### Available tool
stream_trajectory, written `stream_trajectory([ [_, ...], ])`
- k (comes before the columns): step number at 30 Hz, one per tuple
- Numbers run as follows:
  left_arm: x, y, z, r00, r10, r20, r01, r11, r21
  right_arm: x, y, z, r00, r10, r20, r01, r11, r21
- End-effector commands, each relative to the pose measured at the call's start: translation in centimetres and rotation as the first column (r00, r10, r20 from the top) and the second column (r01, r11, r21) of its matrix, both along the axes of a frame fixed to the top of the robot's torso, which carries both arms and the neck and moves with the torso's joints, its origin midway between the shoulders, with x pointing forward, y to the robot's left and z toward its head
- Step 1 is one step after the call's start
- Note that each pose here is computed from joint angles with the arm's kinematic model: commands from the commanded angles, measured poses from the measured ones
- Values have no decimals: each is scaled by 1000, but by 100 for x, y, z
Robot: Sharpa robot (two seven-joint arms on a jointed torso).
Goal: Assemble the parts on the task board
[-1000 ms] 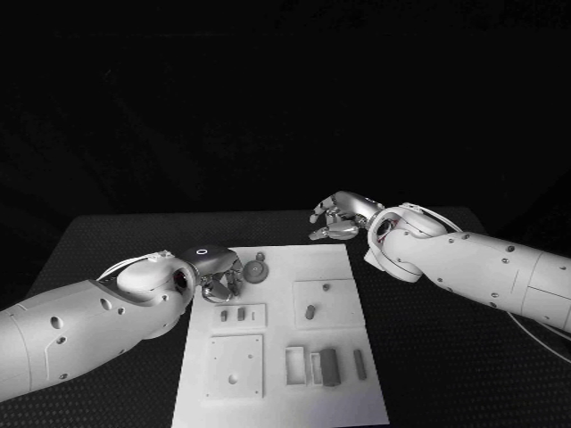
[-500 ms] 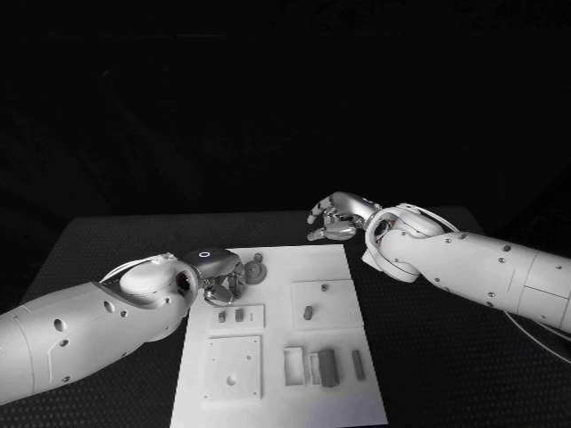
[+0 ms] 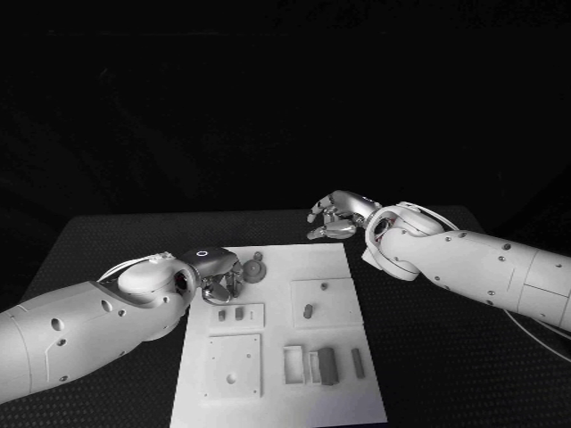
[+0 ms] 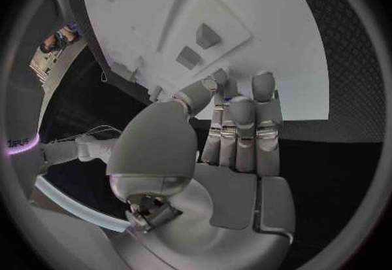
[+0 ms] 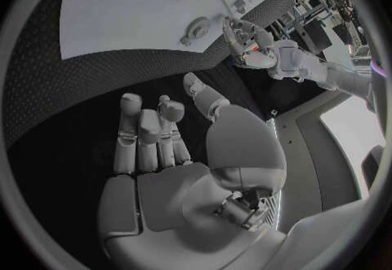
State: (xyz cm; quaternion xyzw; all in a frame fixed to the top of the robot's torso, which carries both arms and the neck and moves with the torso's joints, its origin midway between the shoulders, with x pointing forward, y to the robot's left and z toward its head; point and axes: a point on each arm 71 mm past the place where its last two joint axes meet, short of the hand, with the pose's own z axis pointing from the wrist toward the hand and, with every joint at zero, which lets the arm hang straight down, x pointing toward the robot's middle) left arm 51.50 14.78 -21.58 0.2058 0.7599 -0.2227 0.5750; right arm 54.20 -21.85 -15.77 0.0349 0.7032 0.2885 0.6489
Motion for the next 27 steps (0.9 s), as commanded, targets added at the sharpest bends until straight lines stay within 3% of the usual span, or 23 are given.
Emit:
stream_trajectory([
  [1,-12,22,-55,1000,8,-23,-7,999,33,-3,12,-1,1000,12,-4,-12,1000,-3],
  [27,1,51,-58,1000,15,-22,-14,999,36,-5,9,-1,1000,12,-5,-12,1000,-4],
])
